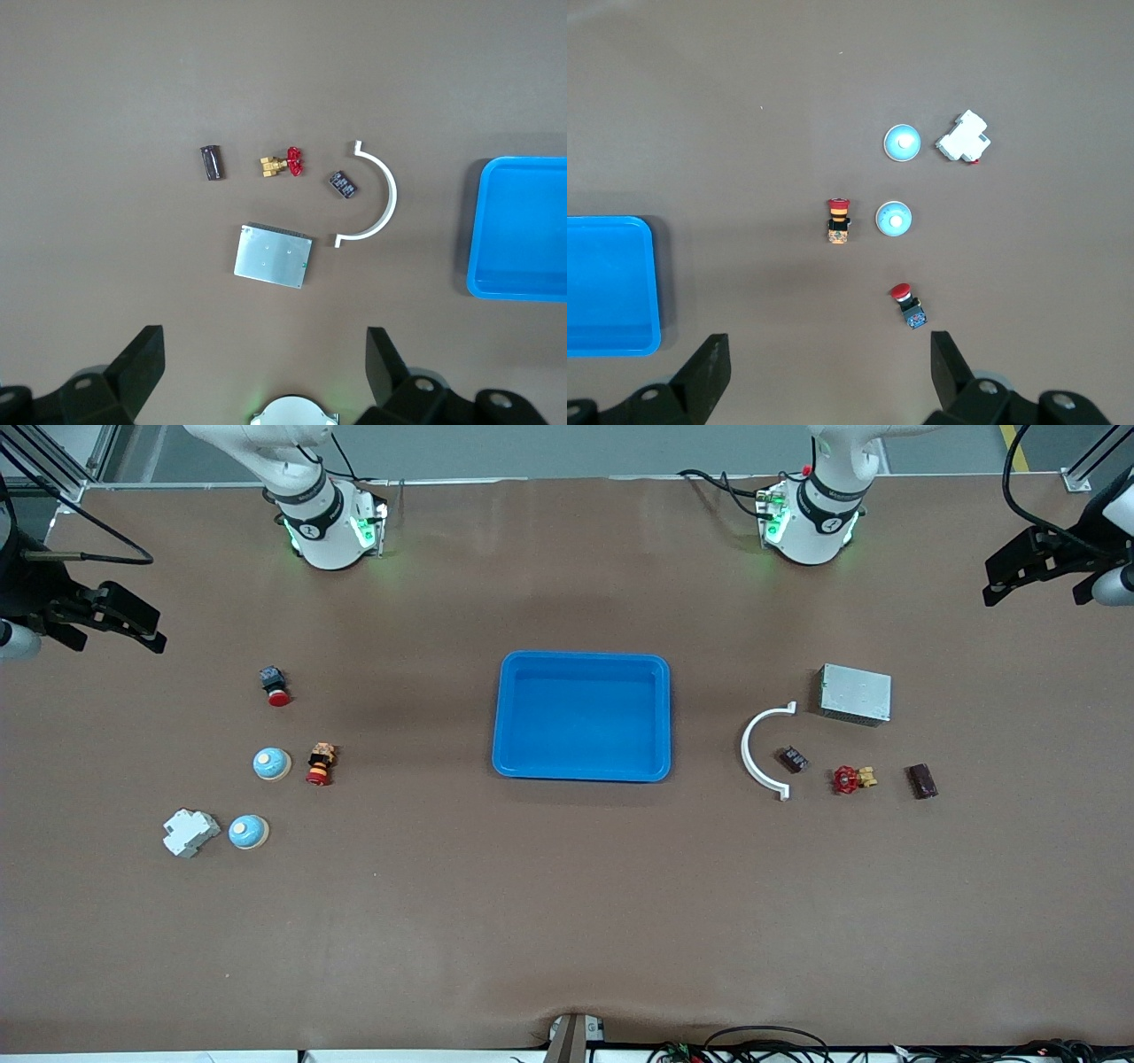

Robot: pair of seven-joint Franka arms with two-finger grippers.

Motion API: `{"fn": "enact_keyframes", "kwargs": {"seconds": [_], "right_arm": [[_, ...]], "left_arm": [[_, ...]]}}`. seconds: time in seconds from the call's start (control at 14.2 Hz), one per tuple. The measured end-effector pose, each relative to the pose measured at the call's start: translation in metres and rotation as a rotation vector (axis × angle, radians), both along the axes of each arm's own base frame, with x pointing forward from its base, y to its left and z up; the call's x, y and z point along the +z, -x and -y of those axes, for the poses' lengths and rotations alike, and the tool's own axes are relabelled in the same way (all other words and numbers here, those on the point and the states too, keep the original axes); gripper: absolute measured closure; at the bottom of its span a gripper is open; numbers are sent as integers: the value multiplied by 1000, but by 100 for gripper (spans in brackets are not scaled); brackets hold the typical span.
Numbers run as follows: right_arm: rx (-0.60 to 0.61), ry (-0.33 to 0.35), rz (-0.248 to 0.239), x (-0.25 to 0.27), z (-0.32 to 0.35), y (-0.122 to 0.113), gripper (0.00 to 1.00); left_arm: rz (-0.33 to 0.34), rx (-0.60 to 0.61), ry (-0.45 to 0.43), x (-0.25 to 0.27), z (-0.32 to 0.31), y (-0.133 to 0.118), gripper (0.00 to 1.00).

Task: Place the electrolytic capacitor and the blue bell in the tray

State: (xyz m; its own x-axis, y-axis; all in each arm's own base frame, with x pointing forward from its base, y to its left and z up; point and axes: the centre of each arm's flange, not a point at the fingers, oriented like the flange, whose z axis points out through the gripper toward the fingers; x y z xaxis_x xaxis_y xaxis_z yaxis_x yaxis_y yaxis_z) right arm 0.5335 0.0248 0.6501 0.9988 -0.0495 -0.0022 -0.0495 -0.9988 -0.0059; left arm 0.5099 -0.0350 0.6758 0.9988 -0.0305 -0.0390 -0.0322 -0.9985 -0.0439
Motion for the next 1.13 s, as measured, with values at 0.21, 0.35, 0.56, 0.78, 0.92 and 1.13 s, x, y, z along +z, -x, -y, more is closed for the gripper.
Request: {"fn": "enact_keyframes", "kwargs": {"seconds": [0.21, 0.35, 0.56, 0.78, 0.92, 1.13], "right_arm": [[0, 0, -4, -2, 0, 0, 0], [-1, 0, -5, -2, 0, 0, 0], [-2, 0, -7, -3, 1, 0, 0], [-3, 16, -1, -3, 3, -1, 0], [-10, 28, -5, -5, 8, -1, 0], [-33, 28, -31, -26, 21, -4, 0]], "left_arm": [[-3, 1, 0, -1, 0, -1, 0], [-10, 2, 0, -3, -1, -2, 0], [-67, 6, -1, -22, -3, -6, 0], [-141, 39, -19, -56, -23, -13, 0], [-162, 81, -50, -76, -49, -19, 0], [-158, 136, -59, -103, -84, -22, 0]]}}
